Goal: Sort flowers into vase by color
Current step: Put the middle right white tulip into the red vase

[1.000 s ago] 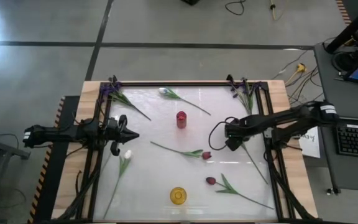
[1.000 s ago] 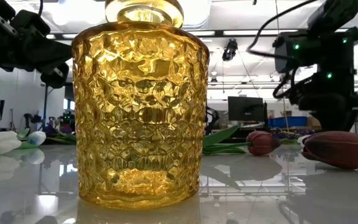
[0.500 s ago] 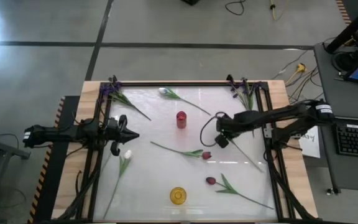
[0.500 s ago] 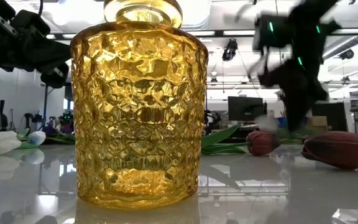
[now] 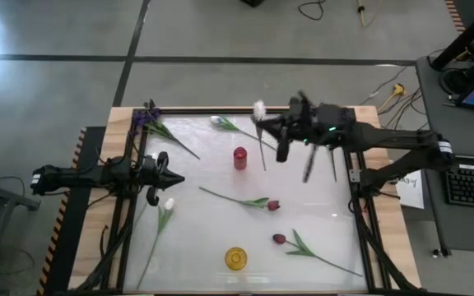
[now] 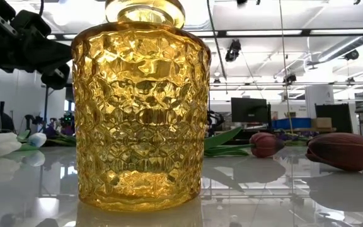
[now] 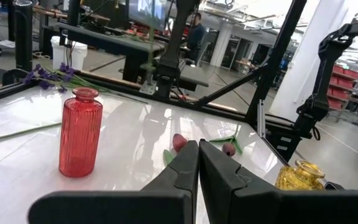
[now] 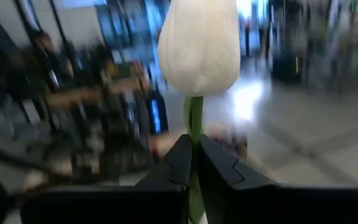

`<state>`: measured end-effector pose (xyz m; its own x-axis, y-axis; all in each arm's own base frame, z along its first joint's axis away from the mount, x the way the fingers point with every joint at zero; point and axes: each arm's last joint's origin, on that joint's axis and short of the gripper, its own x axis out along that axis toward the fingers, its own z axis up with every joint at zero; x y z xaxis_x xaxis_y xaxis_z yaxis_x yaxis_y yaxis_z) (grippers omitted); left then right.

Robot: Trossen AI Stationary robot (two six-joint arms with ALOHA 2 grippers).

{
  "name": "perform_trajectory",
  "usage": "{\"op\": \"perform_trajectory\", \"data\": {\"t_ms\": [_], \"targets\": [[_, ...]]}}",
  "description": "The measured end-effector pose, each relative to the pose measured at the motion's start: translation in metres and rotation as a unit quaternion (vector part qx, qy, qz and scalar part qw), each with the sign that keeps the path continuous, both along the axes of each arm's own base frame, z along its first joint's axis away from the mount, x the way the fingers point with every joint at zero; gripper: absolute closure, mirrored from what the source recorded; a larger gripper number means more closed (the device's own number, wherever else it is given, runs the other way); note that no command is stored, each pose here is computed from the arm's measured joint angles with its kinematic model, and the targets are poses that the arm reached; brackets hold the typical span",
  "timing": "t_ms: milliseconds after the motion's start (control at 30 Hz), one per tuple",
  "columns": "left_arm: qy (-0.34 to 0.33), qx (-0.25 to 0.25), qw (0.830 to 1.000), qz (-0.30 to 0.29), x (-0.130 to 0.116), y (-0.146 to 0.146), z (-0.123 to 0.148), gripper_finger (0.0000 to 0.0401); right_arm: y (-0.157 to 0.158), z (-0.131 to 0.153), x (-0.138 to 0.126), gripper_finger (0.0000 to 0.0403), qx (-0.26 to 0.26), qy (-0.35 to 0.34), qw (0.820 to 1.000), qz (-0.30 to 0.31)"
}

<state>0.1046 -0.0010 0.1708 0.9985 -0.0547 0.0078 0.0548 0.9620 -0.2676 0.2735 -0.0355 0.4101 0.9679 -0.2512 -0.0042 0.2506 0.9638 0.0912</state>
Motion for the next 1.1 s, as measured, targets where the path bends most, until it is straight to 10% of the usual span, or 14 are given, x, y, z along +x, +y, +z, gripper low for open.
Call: {"op": "perform_trajectory", "data": {"t_ms": [267, 1100], "targets": [[0.0, 0.0, 1.0, 0.0, 0.0, 0.0, 0.0, 0.0401, -0.003, 0.004, 0.013, 0.039, -0.128, -0.089, 0.988, -0.009], [0.0, 0.0, 1.0, 0.0, 0.0, 0.0, 0.0, 0.0401, -0.027, -0.045, 0.059, 0.039, -0.076, -0.064, 0.994, -0.047]]}}
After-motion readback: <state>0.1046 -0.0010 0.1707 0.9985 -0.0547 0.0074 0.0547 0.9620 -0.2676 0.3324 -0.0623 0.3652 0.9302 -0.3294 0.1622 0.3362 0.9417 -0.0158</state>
